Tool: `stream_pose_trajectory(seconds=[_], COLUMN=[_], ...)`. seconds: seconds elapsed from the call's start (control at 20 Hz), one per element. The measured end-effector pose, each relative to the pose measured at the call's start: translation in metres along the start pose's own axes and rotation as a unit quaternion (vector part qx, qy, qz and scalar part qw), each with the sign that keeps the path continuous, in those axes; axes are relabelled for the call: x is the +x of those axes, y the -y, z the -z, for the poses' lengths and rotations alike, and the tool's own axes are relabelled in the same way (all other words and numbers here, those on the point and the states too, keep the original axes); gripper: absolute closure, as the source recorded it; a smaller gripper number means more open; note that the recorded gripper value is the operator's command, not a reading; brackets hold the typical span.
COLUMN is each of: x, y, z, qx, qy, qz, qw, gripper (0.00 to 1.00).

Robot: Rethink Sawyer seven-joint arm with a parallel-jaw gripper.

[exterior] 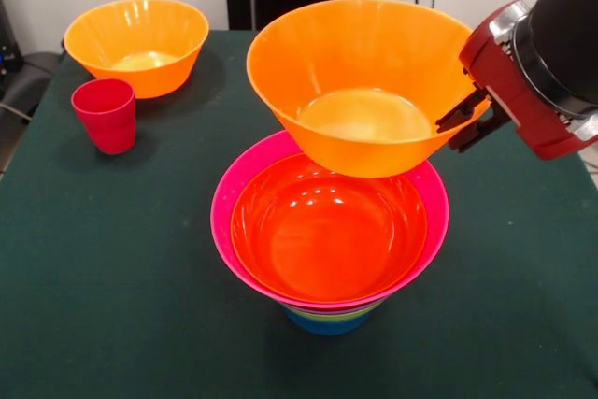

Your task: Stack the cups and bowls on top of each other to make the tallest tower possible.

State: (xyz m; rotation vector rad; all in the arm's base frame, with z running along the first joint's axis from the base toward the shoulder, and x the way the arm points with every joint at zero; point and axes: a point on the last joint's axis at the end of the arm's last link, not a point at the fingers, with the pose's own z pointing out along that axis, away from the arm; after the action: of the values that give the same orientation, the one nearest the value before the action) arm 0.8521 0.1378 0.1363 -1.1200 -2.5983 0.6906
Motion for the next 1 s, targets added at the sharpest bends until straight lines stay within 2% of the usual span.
stream_pose_trajectory(seconds=[0.3,0.6,1.0], x=[-0.005,-0.010,-0.030], y=[0.000,0.001,0.011], z=[-0.003,-0.005,-0.011], qx=[-0.014,-0.019,-0.024], qy=[0.003,0.006,-0.006], qz=[0.002,0.000,-0.011], qw=[0.9999,0.9998,0.9996], gripper=[1.00,1.00,1.00])
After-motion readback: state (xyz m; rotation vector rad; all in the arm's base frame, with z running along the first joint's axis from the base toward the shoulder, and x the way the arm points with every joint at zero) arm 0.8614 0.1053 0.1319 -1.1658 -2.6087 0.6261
